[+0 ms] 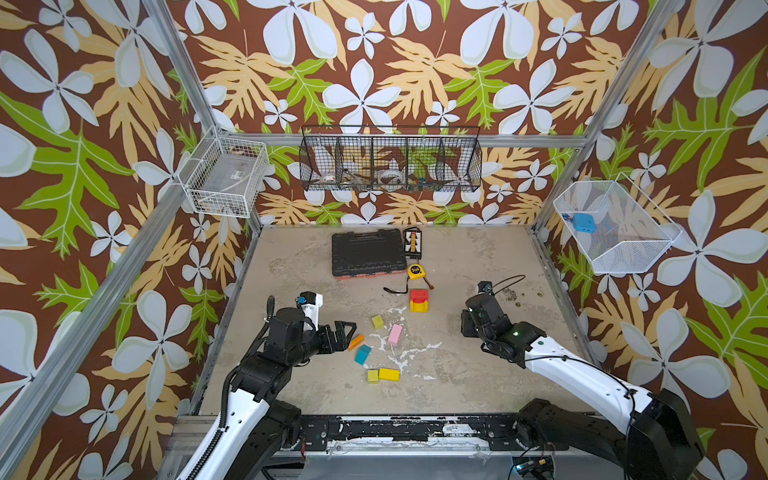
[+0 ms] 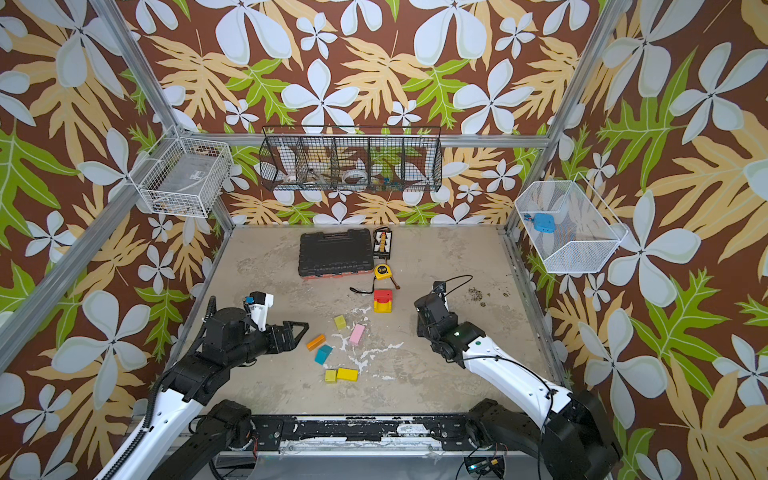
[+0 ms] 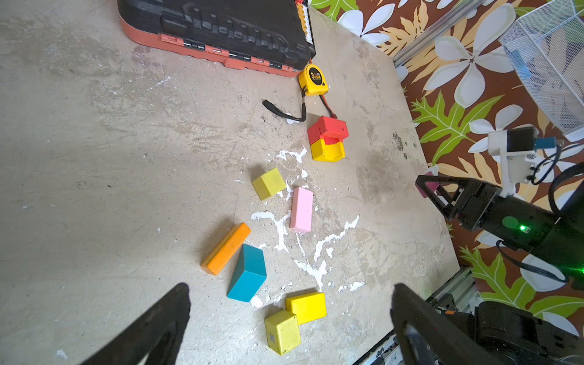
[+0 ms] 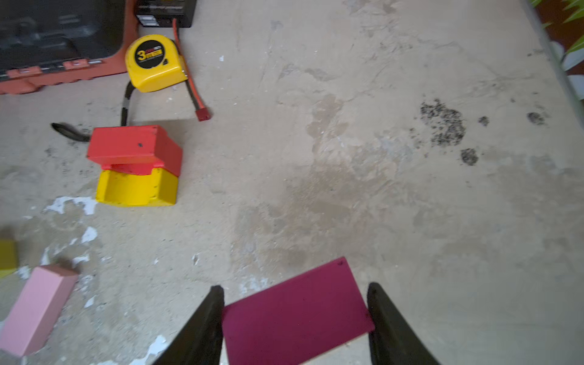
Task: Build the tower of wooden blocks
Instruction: 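Lift the magenta block and carry it toward the stack, then lower the magenta block toward the top of the stack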
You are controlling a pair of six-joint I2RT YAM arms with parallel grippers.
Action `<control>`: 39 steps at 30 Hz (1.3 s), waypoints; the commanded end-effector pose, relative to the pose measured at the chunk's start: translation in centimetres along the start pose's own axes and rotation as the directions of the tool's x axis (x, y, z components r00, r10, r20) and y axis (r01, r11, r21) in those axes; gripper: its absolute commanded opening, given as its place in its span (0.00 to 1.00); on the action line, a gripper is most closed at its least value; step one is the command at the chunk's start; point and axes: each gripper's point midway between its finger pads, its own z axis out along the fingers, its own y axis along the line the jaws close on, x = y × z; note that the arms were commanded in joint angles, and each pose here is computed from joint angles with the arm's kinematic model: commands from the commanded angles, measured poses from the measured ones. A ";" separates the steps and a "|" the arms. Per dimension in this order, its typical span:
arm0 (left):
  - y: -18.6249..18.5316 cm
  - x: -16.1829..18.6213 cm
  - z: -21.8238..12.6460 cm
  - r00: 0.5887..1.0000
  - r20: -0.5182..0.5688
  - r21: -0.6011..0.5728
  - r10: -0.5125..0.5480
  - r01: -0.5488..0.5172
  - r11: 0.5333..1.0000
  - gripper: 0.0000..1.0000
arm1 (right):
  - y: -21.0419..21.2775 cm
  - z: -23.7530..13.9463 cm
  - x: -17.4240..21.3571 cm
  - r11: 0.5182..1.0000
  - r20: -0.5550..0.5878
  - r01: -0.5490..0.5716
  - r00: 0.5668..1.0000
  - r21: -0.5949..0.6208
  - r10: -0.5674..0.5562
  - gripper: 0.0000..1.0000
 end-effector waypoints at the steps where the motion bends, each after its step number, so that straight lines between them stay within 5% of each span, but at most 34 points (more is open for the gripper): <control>1: -0.2 -0.3 0.2 1.000 0.009 0.008 -0.002 0.002 1.000 1.00 | 2.4 0.0 -0.7 0.989 0.026 -0.062 0.997 -0.135 0.066 0.25; 14: -0.3 -0.4 0.0 1.000 0.018 0.018 0.001 -0.001 1.000 1.00 | 7.7 3.2 0.5 0.970 -0.072 -0.072 0.996 -0.230 0.057 0.26; 26: -0.6 -0.4 -0.2 1.000 0.026 0.031 0.008 -0.008 0.999 1.00 | 11.3 5.6 -2.2 0.995 -0.052 -0.028 0.998 -0.096 0.023 0.24; 39: -0.7 -0.4 -0.1 1.000 0.021 0.037 0.008 -0.009 0.999 1.00 | 13.4 8.2 -2.1 0.996 -0.097 -0.009 0.995 -0.088 0.000 0.30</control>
